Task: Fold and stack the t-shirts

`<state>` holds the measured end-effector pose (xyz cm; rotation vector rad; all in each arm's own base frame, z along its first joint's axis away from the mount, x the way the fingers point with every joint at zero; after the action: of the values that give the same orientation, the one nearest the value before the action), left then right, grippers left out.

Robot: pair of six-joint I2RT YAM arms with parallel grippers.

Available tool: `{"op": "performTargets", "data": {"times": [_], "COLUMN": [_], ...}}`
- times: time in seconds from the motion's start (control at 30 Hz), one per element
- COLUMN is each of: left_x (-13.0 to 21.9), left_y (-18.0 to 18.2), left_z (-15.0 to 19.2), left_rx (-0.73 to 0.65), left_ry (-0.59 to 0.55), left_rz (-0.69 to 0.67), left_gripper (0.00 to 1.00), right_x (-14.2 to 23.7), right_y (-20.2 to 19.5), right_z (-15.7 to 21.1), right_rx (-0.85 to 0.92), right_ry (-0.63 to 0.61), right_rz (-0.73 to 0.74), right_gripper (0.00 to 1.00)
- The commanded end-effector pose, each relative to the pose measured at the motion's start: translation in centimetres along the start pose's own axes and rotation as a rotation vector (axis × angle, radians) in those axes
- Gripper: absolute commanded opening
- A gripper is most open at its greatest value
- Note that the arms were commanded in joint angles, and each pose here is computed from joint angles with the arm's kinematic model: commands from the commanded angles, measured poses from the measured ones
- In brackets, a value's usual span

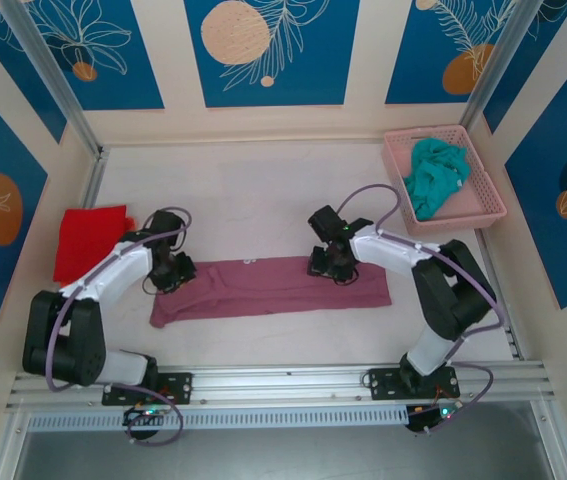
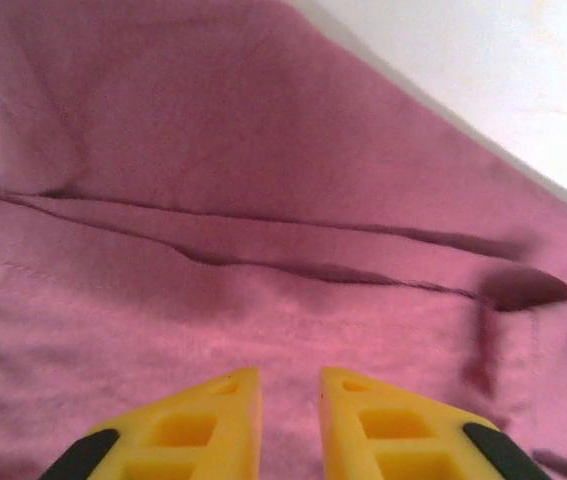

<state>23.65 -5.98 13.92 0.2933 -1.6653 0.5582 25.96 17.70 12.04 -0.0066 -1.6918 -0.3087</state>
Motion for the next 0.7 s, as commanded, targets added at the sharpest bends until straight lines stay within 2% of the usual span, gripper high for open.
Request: {"op": "performTargets", "data": {"times": [0.0,0.17,0.3,0.53,0.67], "left_x": [-2.0,-4.5,-5.7,-8.0,-8.2], "left_y": [0.5,0.2,-1.7,-7.3,-11.3], "left_z": [0.6,-0.1,-2.3,-9.0,-13.3], "left_rx": [0.028,0.016,-0.010,-0.099,-0.178], "left_ry": [0.036,0.062,0.054,0.033,0.017], "left_rz": [-0.025,-0.071,-0.084,-0.120,-0.125], "left_gripper": [0.19,0.19,0.19,0.23,0.30], "right_x": [-0.7,-1.6,-2.0,-2.2,-2.3], "right_y": [0.4,-0.6,-1.6,-1.7,-1.7], "right_z": [-0.2,-0.4,-0.3,-0.1,0.4], "right_rx": [-0.031,-0.027,-0.034,0.007,0.014], "right_ry": [0.027,0.023,0.033,0.073,0.094], "right_rz": [-0.014,0.059,0.057,0.027,0.004], "right_gripper": [0.47,0.47,0.47,0.48,0.48]}}
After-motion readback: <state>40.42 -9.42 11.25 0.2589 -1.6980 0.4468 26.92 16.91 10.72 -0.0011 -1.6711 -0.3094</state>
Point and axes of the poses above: each hand's point on the last joint's axis, 136 mm out from that joint toward the fingers, its own x axis back along the fingers, its own y axis along the line the jaws close on, z = x × y, the point moved 9 cm from there along x, back along the fingers, and after that the axes turned 1 degree about -x, right-handed, at the moved point
